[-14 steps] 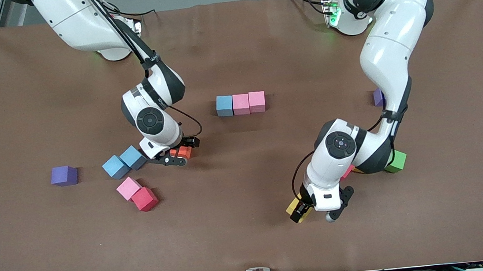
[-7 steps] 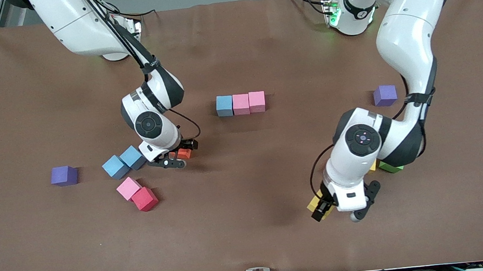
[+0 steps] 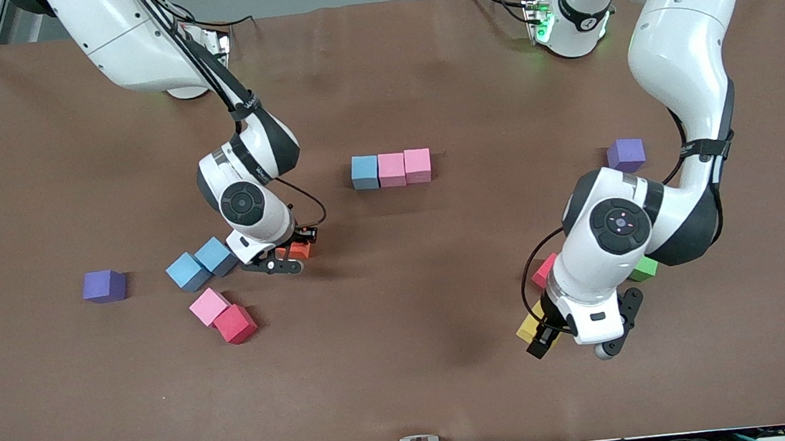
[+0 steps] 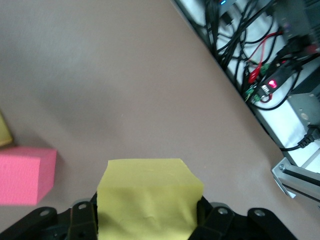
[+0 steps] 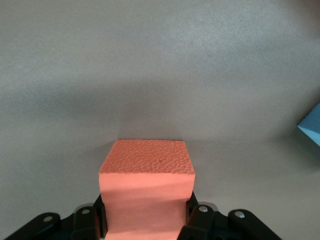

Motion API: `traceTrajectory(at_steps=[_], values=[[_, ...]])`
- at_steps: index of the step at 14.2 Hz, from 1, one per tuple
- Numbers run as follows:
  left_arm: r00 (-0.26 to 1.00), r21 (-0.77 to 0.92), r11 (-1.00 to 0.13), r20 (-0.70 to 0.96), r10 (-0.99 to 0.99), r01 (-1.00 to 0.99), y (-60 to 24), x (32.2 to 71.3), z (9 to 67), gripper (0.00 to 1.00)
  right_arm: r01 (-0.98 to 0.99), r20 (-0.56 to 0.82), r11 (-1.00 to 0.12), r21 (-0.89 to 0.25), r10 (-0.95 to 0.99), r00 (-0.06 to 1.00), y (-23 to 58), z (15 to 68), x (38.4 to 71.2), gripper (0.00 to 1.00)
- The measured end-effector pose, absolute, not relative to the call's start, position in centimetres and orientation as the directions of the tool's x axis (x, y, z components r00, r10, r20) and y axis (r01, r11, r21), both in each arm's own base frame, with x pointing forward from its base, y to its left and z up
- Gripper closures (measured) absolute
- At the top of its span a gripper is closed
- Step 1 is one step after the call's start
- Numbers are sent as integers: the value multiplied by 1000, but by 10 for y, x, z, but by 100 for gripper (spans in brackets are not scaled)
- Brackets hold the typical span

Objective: Arrange 11 blocks into digit 3

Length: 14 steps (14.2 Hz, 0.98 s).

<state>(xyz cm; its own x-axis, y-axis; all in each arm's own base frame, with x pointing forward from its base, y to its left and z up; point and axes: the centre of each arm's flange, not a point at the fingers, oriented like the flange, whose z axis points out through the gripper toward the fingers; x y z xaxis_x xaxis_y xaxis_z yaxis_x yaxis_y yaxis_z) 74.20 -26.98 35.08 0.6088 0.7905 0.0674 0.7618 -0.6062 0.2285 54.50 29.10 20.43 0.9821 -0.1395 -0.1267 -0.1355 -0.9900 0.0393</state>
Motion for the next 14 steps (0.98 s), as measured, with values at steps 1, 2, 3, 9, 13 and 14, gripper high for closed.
traceTrajectory(at_steps=[1, 2, 3, 9, 13, 14], values=[[595, 226, -588, 44, 802, 776, -268, 741, 354, 38, -128, -122, -991, 35, -131, 984, 292, 206, 547, 43], [582, 228, -572, 27, 813, 788, -266, 741, 360, 38, -123, -114, -992, 28, -126, 985, 294, 210, 550, 43], [565, 230, -552, 10, 825, 801, -265, 740, 365, 38, -115, -101, -993, 17, -116, 988, 299, 217, 554, 43], [447, 151, -436, -47, 893, 887, -275, 725, 376, 38, -1, -82, -1000, -7, 0, 997, 377, 250, 549, 43], [444, 125, -436, -51, 894, 891, -276, 722, 371, 38, 59, -122, -998, -9, 60, 991, 427, 244, 526, 43], [445, 115, -438, -52, 894, 892, -276, 720, 370, 38, 66, -128, -998, -9, 66, 990, 432, 240, 523, 43]])
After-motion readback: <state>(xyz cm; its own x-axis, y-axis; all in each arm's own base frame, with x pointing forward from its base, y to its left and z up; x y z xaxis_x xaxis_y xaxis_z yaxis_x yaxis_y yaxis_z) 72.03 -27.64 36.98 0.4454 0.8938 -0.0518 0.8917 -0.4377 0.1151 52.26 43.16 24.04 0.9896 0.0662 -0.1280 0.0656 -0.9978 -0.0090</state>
